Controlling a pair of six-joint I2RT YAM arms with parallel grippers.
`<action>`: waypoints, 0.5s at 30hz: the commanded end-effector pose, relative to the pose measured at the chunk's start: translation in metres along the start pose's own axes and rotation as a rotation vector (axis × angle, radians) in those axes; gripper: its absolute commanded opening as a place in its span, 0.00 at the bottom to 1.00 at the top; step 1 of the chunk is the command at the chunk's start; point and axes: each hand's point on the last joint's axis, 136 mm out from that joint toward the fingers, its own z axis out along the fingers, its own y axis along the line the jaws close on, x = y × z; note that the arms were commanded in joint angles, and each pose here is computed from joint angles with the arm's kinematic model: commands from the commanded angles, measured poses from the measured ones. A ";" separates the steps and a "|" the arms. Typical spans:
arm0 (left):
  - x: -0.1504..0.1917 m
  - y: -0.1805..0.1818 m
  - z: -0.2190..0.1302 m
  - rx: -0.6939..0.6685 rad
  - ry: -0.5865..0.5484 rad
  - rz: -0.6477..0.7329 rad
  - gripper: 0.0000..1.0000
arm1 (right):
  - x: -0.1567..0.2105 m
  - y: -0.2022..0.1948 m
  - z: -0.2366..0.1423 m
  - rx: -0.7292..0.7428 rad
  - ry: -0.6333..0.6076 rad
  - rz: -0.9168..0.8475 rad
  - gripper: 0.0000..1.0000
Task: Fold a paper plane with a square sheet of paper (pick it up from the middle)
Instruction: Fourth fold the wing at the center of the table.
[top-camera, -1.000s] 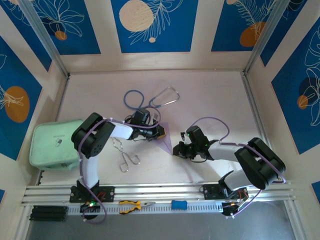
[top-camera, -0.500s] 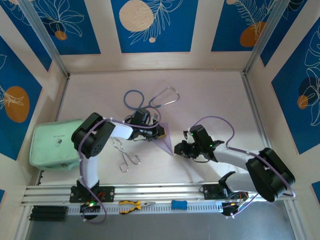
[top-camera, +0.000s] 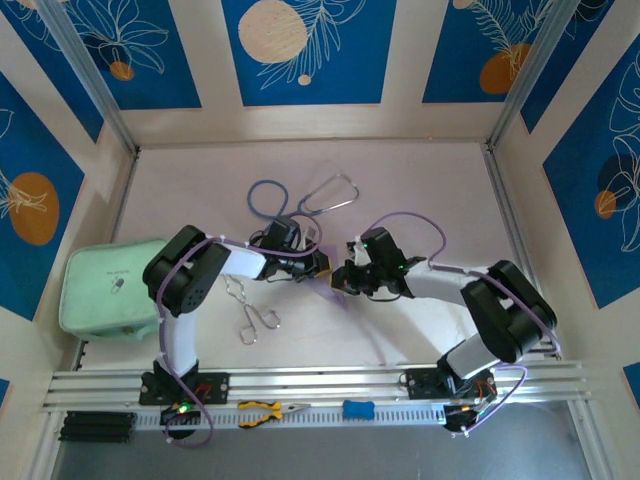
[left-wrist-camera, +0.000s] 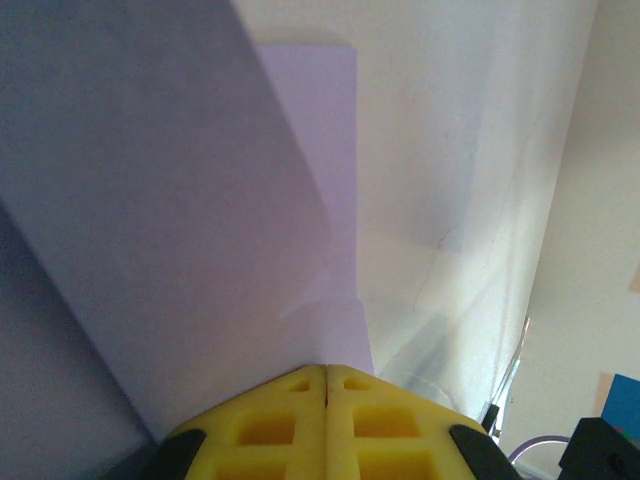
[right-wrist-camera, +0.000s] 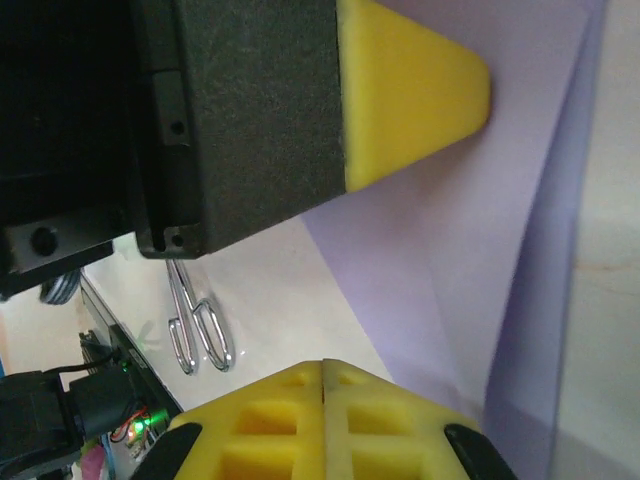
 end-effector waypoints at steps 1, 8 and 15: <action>0.010 0.029 0.004 -0.071 0.023 -0.046 0.01 | 0.001 -0.003 0.009 0.025 0.025 0.009 0.06; 0.010 0.028 0.004 -0.067 0.024 -0.046 0.01 | 0.004 -0.021 0.020 0.098 0.045 0.030 0.06; 0.010 0.030 0.003 -0.070 0.023 -0.048 0.01 | 0.017 -0.038 0.020 0.125 0.063 0.062 0.06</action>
